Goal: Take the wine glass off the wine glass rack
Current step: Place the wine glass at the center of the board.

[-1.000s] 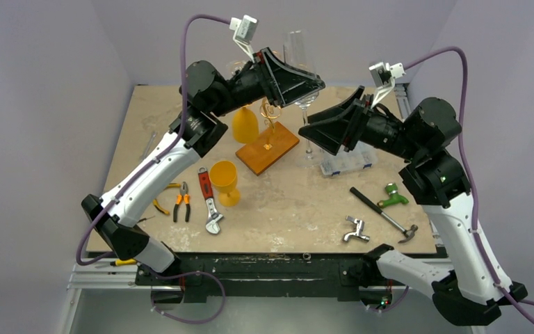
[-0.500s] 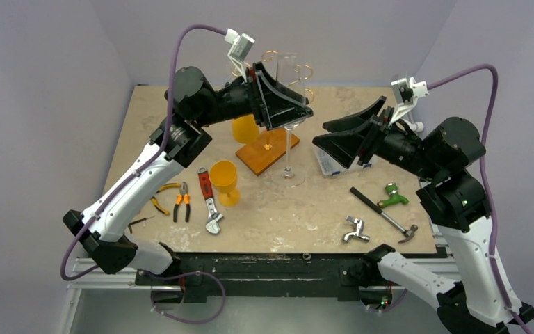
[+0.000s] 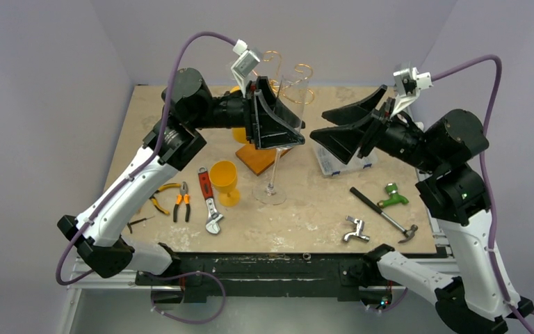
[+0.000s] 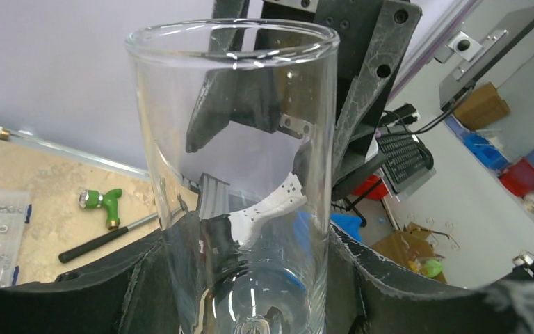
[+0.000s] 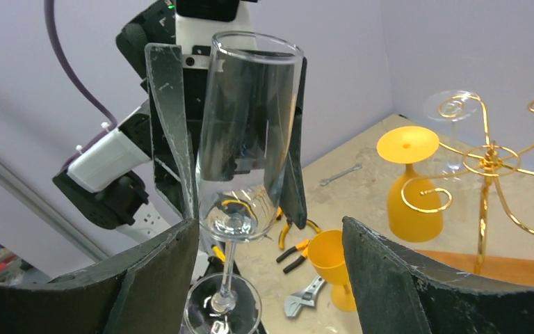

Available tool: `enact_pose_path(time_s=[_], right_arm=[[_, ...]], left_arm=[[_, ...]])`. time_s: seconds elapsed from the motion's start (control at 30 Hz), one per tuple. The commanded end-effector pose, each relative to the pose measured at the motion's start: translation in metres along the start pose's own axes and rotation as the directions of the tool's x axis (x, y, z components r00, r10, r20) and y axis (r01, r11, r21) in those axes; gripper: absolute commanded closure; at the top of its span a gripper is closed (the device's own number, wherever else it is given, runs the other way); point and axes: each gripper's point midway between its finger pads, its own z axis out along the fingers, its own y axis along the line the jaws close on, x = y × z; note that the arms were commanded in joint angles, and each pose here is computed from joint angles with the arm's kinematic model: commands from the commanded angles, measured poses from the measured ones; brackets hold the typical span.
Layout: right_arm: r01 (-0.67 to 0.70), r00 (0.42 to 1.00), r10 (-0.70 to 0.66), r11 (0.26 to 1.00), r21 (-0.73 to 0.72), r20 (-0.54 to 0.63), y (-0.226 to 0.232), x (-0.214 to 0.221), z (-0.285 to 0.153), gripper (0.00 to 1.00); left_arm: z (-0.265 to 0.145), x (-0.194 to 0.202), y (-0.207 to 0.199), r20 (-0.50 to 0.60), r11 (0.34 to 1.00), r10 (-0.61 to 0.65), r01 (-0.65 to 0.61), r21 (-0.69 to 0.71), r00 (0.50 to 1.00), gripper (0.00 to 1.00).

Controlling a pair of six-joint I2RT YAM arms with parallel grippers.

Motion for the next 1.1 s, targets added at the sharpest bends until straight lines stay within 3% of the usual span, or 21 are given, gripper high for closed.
enact_pose_path(time_s=[0.0,0.5,1.07], right_arm=[[0.039,0.997,-0.031,0.994,-0.104,0.070,0.021,-0.028,0.008,0.25],[-0.005,0.991,0.040,0.963,-0.271,0.124,0.044,-0.052,0.025,0.20],[-0.048,0.996,0.071,0.943,-0.329,0.057,0.051,-0.044,0.029,0.19]], left_arm=[[-0.005,-0.006,-0.028,0.014,0.994,0.057,-0.058,0.096,0.998,1.00],[-0.002,-0.006,-0.031,0.006,0.990,0.072,-0.072,0.118,0.997,1.00],[0.001,0.007,-0.034,-0.086,0.986,0.064,-0.050,0.158,0.994,1.00]])
